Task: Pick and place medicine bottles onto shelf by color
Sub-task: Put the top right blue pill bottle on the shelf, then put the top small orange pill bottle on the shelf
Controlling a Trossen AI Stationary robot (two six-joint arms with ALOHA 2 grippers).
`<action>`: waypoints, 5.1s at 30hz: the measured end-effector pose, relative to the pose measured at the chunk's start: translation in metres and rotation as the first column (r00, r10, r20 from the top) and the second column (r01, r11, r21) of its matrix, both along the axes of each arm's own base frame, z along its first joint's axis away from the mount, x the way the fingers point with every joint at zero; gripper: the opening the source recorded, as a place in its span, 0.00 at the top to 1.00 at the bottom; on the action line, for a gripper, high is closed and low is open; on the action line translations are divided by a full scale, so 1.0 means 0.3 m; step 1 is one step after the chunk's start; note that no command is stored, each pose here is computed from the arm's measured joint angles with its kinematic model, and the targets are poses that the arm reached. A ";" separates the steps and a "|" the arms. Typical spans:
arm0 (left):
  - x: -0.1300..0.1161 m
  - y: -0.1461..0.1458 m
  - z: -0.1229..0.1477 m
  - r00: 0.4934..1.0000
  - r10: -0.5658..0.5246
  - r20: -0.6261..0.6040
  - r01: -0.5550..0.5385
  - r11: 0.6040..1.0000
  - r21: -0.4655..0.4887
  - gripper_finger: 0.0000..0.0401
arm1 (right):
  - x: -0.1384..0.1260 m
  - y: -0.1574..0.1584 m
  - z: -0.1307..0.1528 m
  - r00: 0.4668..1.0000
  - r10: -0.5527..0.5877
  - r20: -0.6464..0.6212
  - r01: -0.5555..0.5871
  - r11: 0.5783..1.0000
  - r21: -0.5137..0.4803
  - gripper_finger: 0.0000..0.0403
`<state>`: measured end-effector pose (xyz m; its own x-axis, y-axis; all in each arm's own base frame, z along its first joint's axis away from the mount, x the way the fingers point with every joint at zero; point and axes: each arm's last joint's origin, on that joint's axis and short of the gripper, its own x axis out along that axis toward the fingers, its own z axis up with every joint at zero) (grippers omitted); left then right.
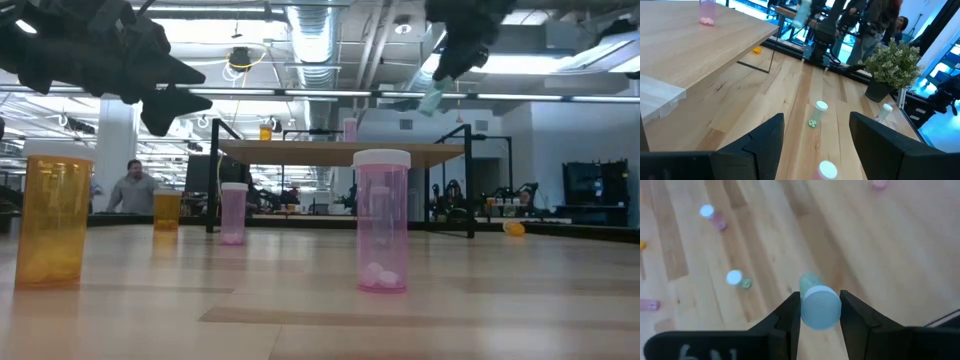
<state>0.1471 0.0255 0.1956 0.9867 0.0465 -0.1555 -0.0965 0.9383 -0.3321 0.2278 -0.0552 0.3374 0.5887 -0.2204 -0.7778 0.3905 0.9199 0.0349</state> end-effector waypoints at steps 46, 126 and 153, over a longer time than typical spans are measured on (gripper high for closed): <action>-0.002 -0.002 -0.012 0.999 -0.006 -0.036 0.004 0.999 -0.044 0.46 | 0.161 -0.522 0.032 0.931 -0.141 -0.337 0.181 0.979 0.092 0.64; -0.002 -0.003 -0.012 0.999 -0.017 -0.035 0.015 0.998 -0.053 0.46 | 0.166 -0.483 -0.030 0.899 -0.112 -0.424 0.185 0.973 0.135 0.41; -0.002 -0.003 -0.013 0.999 -0.021 -0.038 0.019 0.999 -0.047 0.46 | 0.115 -0.402 0.213 0.935 -0.163 -0.315 0.168 0.986 -0.010 0.44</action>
<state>0.1464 0.0246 0.1916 0.9806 0.0186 -0.1952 -0.0916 0.9236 -0.3723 0.2623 -0.1757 0.4013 0.2705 -0.2794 -0.9213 0.5309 0.8416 -0.0993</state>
